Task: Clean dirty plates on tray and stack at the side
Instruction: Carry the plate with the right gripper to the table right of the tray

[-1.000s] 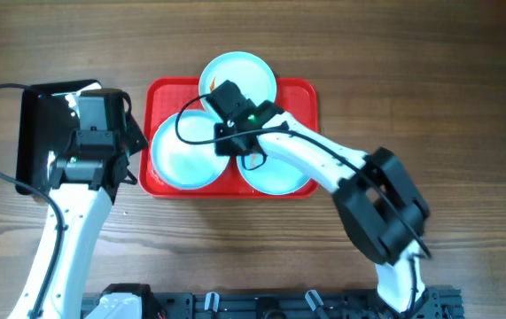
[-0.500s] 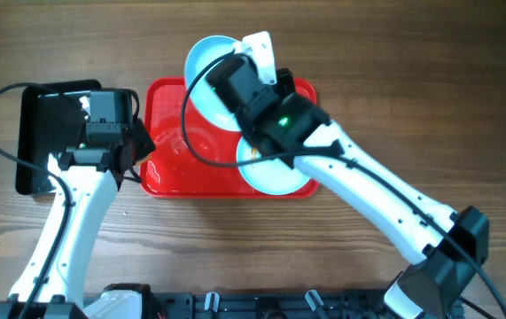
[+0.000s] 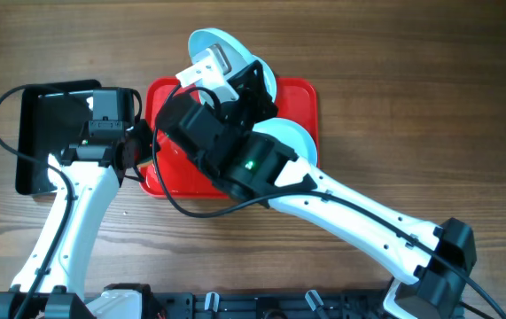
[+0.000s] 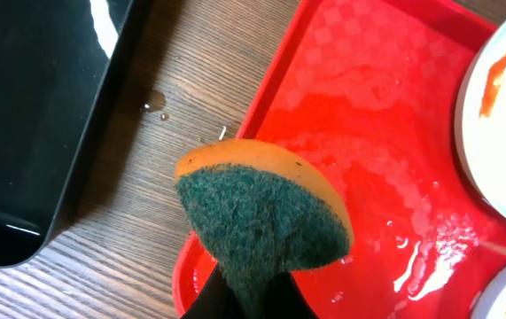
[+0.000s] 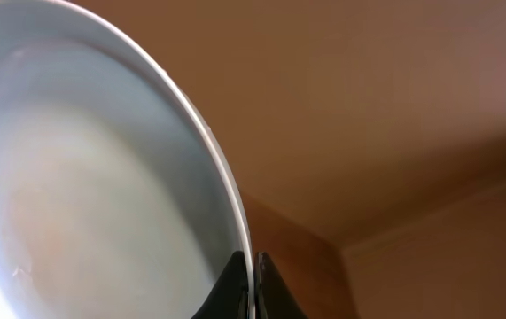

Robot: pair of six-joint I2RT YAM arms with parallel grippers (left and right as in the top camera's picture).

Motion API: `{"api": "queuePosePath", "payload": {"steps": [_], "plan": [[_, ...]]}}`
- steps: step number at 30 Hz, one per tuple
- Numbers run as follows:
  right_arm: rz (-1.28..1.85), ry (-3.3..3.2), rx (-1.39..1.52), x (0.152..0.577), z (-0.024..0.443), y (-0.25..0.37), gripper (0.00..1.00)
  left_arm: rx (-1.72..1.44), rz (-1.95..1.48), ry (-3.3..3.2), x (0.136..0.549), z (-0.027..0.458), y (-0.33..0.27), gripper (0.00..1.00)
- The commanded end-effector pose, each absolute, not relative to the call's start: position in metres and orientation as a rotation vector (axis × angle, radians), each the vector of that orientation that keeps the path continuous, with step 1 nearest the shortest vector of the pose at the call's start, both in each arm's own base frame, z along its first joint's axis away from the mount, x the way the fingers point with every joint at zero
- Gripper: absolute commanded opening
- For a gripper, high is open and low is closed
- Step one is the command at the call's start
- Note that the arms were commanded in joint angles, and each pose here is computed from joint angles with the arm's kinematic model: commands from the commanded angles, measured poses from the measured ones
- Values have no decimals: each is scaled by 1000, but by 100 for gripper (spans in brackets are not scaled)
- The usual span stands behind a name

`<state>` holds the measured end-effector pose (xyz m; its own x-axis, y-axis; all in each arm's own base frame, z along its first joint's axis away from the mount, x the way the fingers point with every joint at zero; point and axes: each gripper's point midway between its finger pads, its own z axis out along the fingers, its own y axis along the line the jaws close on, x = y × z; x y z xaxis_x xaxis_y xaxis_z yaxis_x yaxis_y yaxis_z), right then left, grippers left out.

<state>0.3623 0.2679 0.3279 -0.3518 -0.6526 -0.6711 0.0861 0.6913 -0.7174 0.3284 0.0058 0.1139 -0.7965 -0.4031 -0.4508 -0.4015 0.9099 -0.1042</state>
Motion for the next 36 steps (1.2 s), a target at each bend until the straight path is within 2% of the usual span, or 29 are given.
{"api": "queuePosePath", "payload": {"steps": [1,8,11,15,17,20,24,29,36], "plan": [[-928,1739,-411,360,344,254,4,-582,-80,2606,330,114,-3,4],[-732,1809,-339,359,325,263,4,-576,-108,2613,330,113,-7,4],[-506,1960,-385,354,289,280,4,-576,-107,2612,330,113,-6,4],[-130,2220,-295,346,245,299,4,-575,-109,2609,331,114,-7,4],[82,2349,-201,348,230,304,4,-575,-109,2609,331,114,-7,4],[194,2431,-138,358,222,296,4,-575,-108,2609,331,114,-7,4],[265,2551,32,379,208,252,5,-574,-108,2609,331,114,-7,4],[283,2665,311,403,190,165,5,-575,-108,2608,331,114,-7,4],[166,2764,590,399,131,57,4,-568,-132,2606,333,114,-10,4]]}}
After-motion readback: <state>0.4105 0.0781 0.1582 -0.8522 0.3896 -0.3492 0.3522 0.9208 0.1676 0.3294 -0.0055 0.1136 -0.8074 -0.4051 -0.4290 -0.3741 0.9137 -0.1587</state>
